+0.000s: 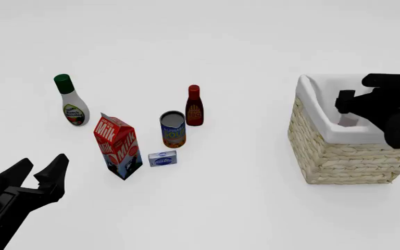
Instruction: Pick the ketchup and place it in the basket.
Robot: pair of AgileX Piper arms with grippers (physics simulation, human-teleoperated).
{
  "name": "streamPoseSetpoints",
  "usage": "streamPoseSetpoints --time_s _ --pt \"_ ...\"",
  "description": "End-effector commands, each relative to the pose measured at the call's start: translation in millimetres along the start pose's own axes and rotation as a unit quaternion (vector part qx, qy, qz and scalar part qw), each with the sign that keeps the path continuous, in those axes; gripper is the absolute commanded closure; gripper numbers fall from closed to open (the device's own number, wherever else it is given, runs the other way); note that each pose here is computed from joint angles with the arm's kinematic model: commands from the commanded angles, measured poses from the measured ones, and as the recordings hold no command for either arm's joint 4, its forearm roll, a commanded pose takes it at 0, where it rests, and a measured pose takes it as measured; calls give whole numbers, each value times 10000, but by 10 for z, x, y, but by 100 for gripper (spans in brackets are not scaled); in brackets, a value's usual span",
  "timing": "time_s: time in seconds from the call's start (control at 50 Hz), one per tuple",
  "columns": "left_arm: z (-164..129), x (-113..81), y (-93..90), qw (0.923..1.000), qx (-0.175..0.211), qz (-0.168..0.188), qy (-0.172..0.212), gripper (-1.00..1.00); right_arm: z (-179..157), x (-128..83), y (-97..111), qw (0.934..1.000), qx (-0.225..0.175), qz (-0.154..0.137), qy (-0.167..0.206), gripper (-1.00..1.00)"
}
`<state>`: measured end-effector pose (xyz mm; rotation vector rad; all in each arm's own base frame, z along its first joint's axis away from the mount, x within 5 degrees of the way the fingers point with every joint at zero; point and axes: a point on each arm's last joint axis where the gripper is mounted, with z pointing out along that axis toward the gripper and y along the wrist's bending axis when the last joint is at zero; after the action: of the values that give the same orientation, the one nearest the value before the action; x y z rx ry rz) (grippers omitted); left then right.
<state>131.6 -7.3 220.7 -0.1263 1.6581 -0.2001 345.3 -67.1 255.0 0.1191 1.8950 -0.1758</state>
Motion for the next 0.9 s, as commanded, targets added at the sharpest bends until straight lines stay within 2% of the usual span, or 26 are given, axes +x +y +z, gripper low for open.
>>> streamPoseSetpoints --time_s 0.02,0.4,0.56,0.62,0.64,0.74,0.82,0.84,0.88,0.9 --pt "-10 -1 -1 10000 7 -13 -16 -100 -117 -109 12 9999 -18 -13 -131 -100" --pt "-26 -9 -4 10000 18 -38 -41 -100 -662 -413 153 9979 -257 68 -595 -100" --pt "-41 -7 -5 10000 25 -61 -60 -100 -936 -376 154 9960 -289 246 -806 -100" --pt "-48 -6 -5 10000 30 -62 -66 -100 -963 -326 169 9961 -317 277 -780 -100" --pt "-54 -5 -7 9999 39 -73 -72 -100 -1019 -319 177 9949 -350 427 -843 -100" --pt "-71 7 -12 9999 78 -51 -104 -100 -1144 -215 150 9952 -300 378 -853 -100" --pt "-64 5 -25 9999 123 -83 -88 -100 -1290 -209 99 9942 -203 311 -1011 -100" --pt "-62 6 -25 9999 124 -80 -86 -100 -1379 -211 65 9926 -137 337 -1160 -100" --pt "-68 1 -33 9998 154 -79 -91 -100 -1456 -174 54 9923 -91 184 -1219 -100" --pt "-68 9 -33 9998 160 -69 -91 -100 -1526 -153 21 9910 -18 244 -1316 -100"
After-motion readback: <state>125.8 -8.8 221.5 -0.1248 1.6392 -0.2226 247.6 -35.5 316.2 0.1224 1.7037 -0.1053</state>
